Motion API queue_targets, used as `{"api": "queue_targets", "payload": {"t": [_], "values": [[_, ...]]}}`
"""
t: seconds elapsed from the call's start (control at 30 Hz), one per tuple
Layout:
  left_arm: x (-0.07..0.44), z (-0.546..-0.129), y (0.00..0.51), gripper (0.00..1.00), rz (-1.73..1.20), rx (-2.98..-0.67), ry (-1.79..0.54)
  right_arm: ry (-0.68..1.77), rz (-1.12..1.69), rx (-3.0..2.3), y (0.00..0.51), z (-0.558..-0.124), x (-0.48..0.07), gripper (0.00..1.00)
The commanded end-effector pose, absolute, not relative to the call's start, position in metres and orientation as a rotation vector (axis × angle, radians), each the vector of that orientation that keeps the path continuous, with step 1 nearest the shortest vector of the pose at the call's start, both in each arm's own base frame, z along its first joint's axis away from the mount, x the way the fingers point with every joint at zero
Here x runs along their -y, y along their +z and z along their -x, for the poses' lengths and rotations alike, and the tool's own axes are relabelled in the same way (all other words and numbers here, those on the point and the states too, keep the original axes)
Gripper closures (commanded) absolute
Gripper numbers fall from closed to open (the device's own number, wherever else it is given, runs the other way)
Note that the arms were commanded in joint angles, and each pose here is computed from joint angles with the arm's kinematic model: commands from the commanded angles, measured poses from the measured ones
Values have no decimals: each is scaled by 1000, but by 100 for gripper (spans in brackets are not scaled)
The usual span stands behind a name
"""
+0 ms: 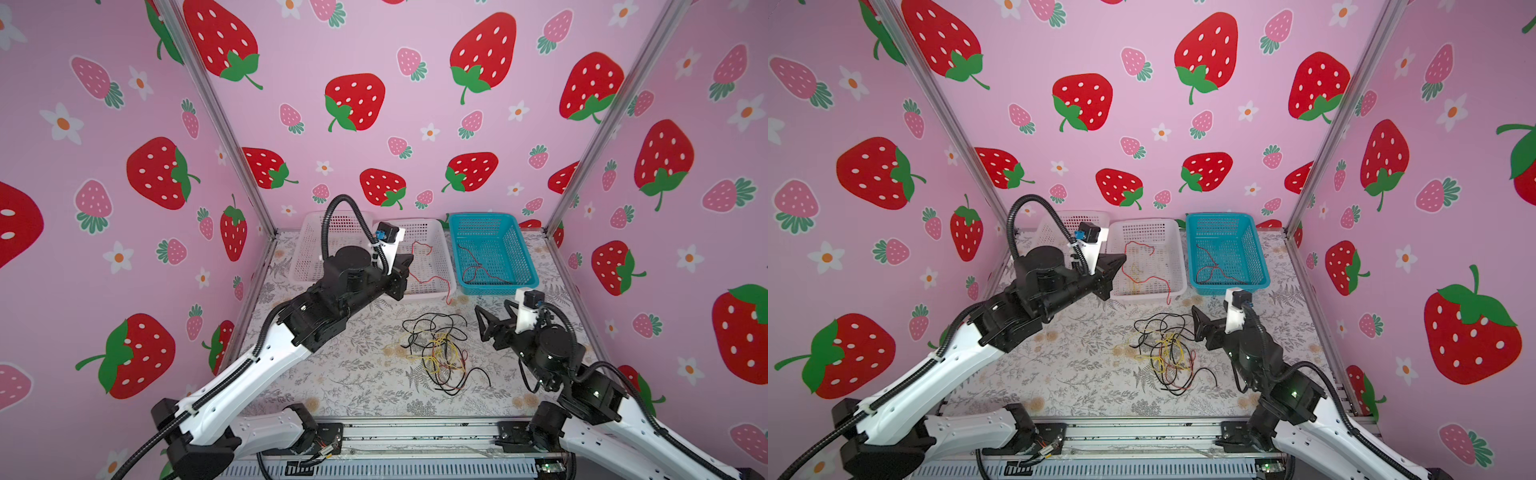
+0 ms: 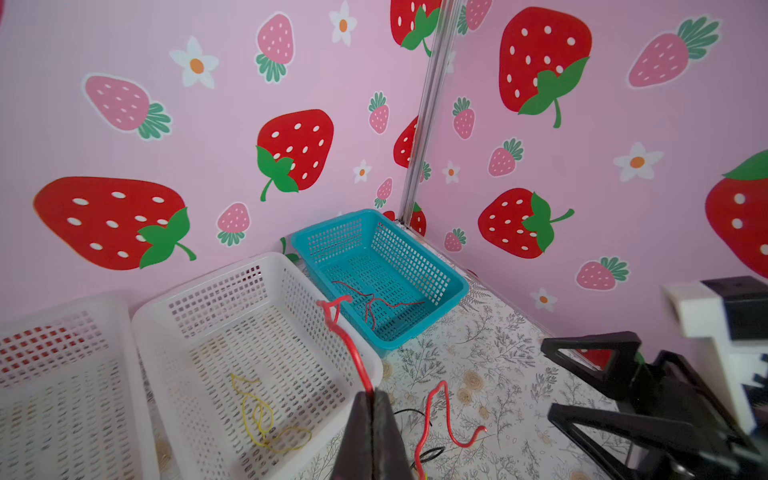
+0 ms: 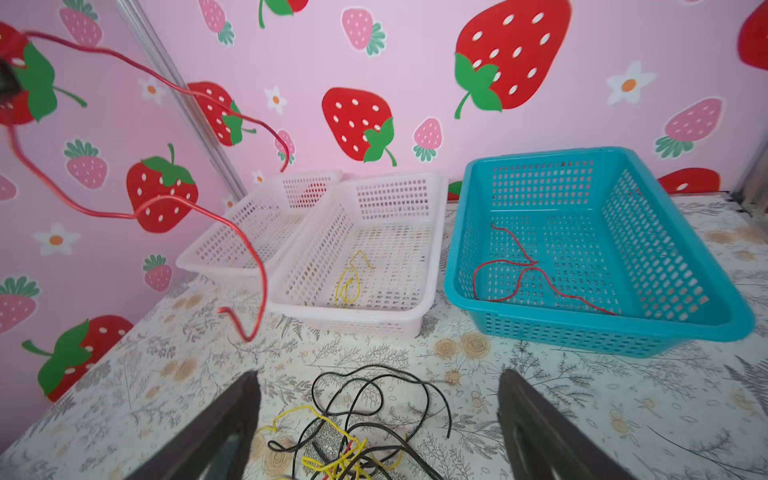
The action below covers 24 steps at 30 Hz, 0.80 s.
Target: Untangle the cables
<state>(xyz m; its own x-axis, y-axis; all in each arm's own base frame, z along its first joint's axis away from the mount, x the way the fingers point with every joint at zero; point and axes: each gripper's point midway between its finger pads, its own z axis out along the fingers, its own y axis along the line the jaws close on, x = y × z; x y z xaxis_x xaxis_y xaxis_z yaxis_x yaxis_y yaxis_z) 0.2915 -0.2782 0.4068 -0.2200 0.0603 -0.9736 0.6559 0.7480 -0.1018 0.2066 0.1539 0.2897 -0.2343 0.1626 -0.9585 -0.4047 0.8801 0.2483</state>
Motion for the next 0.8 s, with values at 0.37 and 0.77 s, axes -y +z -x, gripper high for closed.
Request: {"api": "queue_targets", "payload": {"t": [0.37,0.77], "values": [[418,-434,403,100,-709,-1640,-884,468,-11,-1652,320,-175,-66,1],[485,-502,294,100,-726,-1691,-927,540,6,-1565,327,-163,-61,1]]}}
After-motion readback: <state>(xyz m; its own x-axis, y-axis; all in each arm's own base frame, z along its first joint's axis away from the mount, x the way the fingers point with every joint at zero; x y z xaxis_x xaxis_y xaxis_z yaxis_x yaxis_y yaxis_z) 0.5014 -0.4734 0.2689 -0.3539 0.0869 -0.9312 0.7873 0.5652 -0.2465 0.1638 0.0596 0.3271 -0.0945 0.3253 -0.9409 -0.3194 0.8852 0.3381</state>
